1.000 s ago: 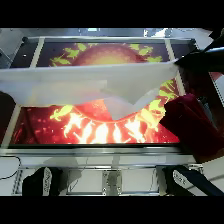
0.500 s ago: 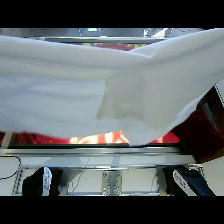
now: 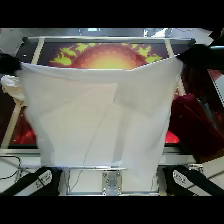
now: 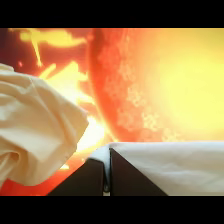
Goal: Fold the shirts.
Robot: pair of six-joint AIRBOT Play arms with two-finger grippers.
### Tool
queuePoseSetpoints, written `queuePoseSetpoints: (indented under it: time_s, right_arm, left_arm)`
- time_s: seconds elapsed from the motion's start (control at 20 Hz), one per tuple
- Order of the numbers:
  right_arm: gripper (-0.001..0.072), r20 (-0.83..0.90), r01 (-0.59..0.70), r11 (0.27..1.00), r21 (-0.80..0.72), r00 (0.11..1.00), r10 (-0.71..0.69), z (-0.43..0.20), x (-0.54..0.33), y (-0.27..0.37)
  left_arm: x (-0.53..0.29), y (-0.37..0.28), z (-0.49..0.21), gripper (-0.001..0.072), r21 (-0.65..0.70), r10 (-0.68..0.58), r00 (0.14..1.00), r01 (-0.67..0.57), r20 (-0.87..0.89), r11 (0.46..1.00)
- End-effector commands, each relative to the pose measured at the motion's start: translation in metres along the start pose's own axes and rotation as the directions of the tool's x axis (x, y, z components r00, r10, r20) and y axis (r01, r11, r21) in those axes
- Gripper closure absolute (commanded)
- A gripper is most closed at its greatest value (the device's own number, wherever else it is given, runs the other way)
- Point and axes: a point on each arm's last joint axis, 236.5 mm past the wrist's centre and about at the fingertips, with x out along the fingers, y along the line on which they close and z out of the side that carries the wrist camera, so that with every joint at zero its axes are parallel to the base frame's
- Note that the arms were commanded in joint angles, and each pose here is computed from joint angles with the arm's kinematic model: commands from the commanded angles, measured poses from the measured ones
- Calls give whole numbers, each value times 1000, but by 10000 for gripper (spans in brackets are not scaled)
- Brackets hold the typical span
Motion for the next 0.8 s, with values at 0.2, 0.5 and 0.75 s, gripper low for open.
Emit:
queuePoseSetpoints:
  time_s: [0.2, 0.5, 0.75]
  right_arm:
    - [703, -80, 97, 953, 288, 994, -77, -46, 221, -149]
    - [472, 109, 67, 883, 465, 985, -132, -27, 273, -185]
    - [261, 160, -17, 953, 302, 987, -33, 49, 216, -138]
  left_arm:
    - [225, 18, -42, 696, 24, 53, 997, -51, -58, 998]
    - [241, 5, 7, 627, -86, 37, 984, -23, 173, 996]
    - [161, 9, 72, 51, -147, 23, 949, 25, 314, 989]
